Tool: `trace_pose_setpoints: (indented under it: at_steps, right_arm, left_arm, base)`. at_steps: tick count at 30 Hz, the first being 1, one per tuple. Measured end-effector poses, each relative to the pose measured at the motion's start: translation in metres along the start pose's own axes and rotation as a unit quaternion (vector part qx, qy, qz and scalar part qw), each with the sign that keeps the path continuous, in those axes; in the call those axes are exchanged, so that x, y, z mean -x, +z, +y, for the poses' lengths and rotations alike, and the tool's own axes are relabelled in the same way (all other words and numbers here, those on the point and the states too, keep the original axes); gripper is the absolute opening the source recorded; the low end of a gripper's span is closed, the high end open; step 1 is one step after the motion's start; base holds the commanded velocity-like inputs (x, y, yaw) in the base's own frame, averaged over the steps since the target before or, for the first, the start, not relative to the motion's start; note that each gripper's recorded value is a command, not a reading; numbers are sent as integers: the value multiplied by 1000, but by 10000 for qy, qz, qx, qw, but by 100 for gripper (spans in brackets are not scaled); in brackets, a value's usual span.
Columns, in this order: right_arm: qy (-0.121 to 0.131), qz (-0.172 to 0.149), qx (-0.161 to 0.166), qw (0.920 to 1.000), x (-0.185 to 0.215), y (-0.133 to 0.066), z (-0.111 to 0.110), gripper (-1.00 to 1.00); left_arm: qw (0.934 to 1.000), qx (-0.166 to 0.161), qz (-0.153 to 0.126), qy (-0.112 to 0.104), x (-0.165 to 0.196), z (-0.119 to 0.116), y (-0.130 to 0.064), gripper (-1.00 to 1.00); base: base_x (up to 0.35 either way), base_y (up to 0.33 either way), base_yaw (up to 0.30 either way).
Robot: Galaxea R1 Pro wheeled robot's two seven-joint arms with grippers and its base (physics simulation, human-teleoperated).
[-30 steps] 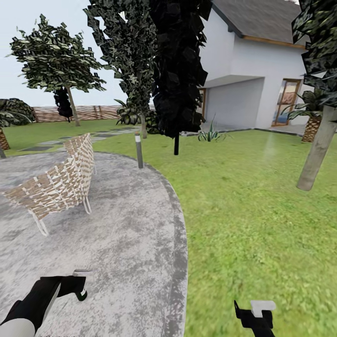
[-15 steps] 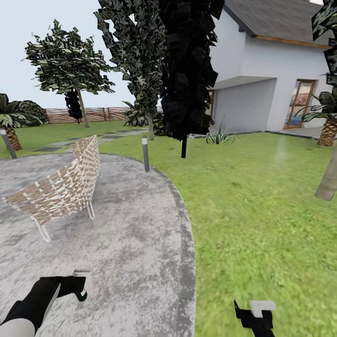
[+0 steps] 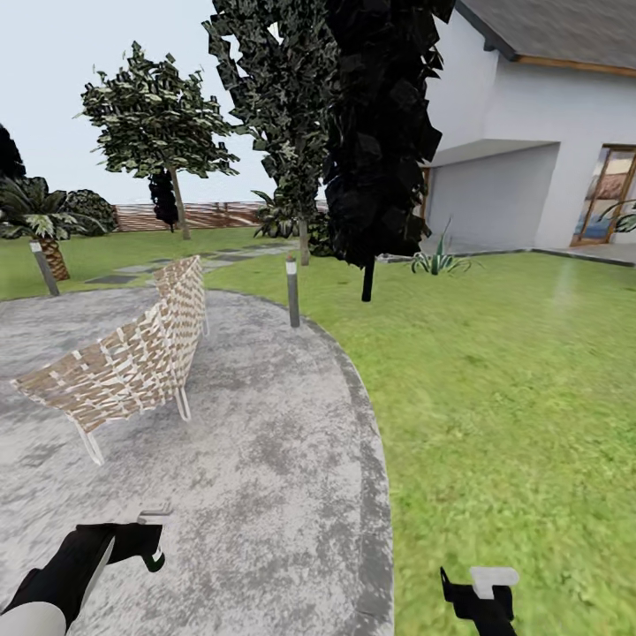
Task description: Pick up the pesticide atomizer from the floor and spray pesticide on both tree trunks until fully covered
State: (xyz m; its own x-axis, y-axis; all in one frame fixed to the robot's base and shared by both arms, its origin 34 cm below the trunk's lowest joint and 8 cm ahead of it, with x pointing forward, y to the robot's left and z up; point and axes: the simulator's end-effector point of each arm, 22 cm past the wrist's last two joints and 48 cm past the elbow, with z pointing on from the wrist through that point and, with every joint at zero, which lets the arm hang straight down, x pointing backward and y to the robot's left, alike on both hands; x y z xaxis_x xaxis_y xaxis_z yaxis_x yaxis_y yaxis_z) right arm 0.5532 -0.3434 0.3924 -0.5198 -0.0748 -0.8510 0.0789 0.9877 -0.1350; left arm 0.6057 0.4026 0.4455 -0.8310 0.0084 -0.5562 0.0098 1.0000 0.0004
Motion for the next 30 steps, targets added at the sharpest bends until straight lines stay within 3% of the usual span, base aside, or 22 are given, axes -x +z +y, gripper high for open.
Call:
trace_pose_setpoints:
  at_steps: [18,19,20,30]
  right_arm:
    - [-18,91,23,10000,-9,1,2,100]
    - [-15,122,9,9999,-7,-2,0,100]
    - [-19,64,26,10000,-6,-2,2,100]
    - [-27,156,35,9999,-16,1,3,100]
  left_arm:
    - [10000,-7,99,-8,-8,0,6,-100]
    - [9999,-78,124,-47,-7,-9,5,-100]
    - [10000,1,67,6,-7,0,2,-100]
    - [9999,-17,164,-11,-14,-2,11,-100]
  base:
    - [219,248,208]
    - [234,264,200]
    - [237,259,200]
    - [242,250,200]
